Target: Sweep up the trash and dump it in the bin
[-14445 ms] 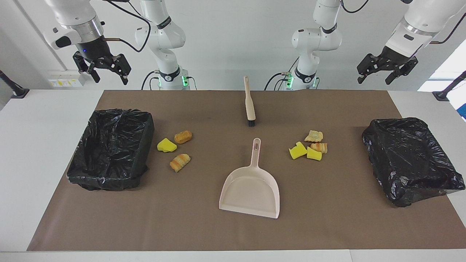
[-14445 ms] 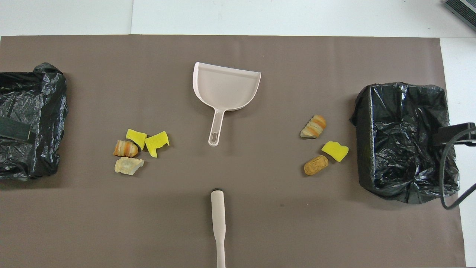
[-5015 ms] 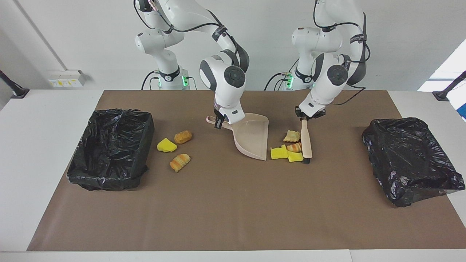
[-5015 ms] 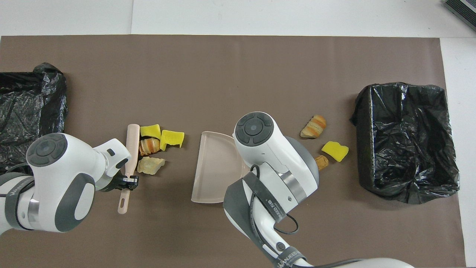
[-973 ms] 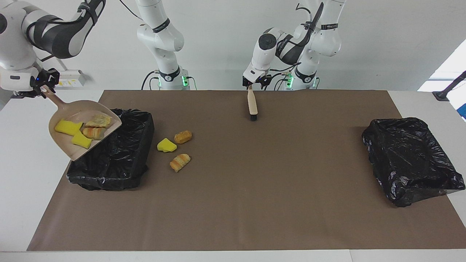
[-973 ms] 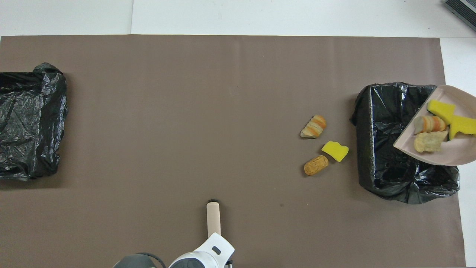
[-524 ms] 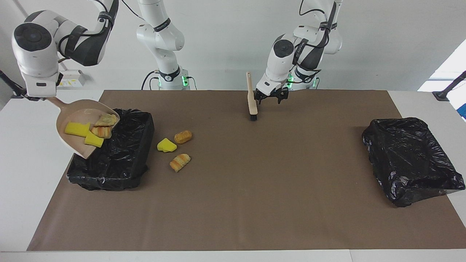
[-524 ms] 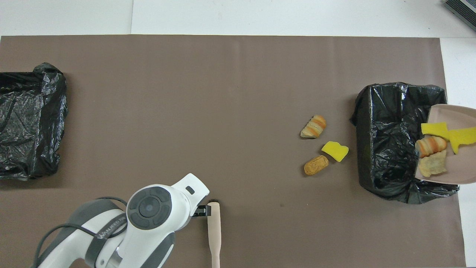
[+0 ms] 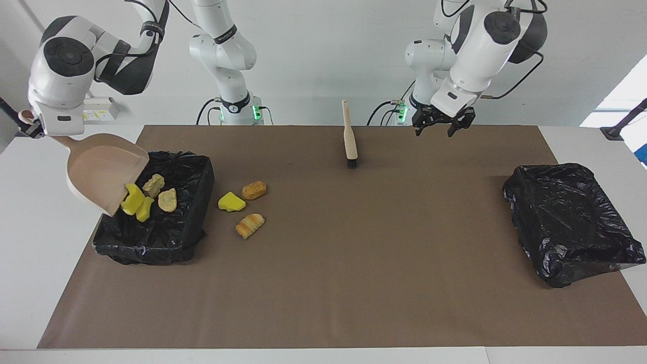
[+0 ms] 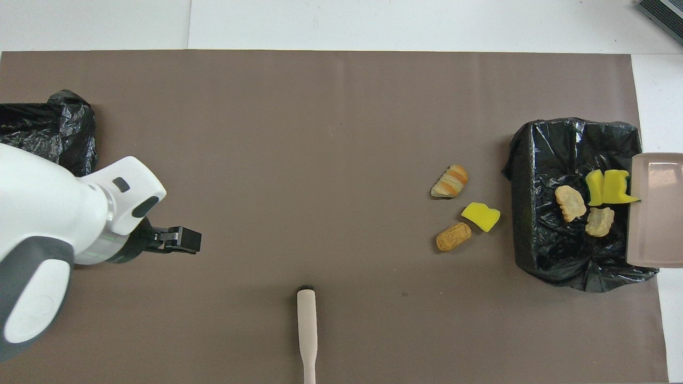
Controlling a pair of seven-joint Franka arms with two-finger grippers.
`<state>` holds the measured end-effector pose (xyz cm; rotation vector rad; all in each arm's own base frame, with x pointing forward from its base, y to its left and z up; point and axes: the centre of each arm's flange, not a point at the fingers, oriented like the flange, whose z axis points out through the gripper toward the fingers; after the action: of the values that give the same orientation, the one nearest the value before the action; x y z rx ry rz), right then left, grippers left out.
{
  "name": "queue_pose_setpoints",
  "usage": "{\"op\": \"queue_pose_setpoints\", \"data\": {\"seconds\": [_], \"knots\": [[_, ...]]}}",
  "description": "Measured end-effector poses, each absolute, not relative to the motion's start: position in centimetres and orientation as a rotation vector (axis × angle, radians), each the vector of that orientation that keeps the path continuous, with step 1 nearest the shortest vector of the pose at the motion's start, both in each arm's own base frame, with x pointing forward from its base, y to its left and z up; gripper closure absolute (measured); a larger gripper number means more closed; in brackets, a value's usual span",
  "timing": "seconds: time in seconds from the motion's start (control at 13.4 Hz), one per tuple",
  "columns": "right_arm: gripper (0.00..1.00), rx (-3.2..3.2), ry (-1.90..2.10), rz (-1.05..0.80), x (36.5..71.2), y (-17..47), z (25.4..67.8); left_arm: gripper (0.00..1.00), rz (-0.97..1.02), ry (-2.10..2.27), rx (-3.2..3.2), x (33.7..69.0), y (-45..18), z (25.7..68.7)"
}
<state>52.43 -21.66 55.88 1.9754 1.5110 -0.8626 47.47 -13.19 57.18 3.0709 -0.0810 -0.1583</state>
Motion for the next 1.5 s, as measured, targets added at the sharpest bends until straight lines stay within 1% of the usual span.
{"op": "queue_pose_setpoints", "data": {"seconds": [0.15,0.3,0.45,0.6,0.67,0.82,0.97,1.12,1.27,1.5], "knots": [[0.67,1.941,1.529,-0.847,52.9,-20.5,56.9,0.0,-0.127,-0.05,3.063,48.5,-10.4,60.6],[0.67,1.947,1.499,-0.821,52.9,-19.1,60.0,0.0,-0.076,-0.016,3.055,49.5,-8.8,63.6],[0.67,2.044,1.497,-0.732,52.5,-17.4,62.7,0.0,-0.093,-0.014,3.05,50.2,-7.0,64.6],[0.67,2.163,1.533,-0.624,52.3,-15.5,63.3,0.0,-0.117,-0.036,3.045,50.9,-5.6,64.8],[0.67,2.221,1.553,-0.558,52.5,-14.2,62.9,0.0,-0.126,-0.039,3.043,51.0,-5.3,65.1],[0.67,2.327,1.568,-0.421,53.5,-8.7,61.6,0.0,-0.114,-0.045,3.04,51.5,-5.1,66.0],[0.67,2.436,1.556,-0.32,54.3,0.1,59.1,0.0,-0.098,-0.049,3.039,52.5,-4.7,66.7],[0.67,2.52,1.533,-0.246,54.3,9.3,56.7,0.0,-0.099,-0.073,3.044,53.3,-4.2,66.8],[0.67,2.649,1.443,-0.168,54.3,15.3,54.6,0.0,-0.104,-0.096,3.044,53.5,-3.5,66.8],[0.67,2.905,1.117,-0.097,55.6,22.9,48.4,0.0,-0.098,-0.17,3.041,53.5,-3.4,67.0]]}}
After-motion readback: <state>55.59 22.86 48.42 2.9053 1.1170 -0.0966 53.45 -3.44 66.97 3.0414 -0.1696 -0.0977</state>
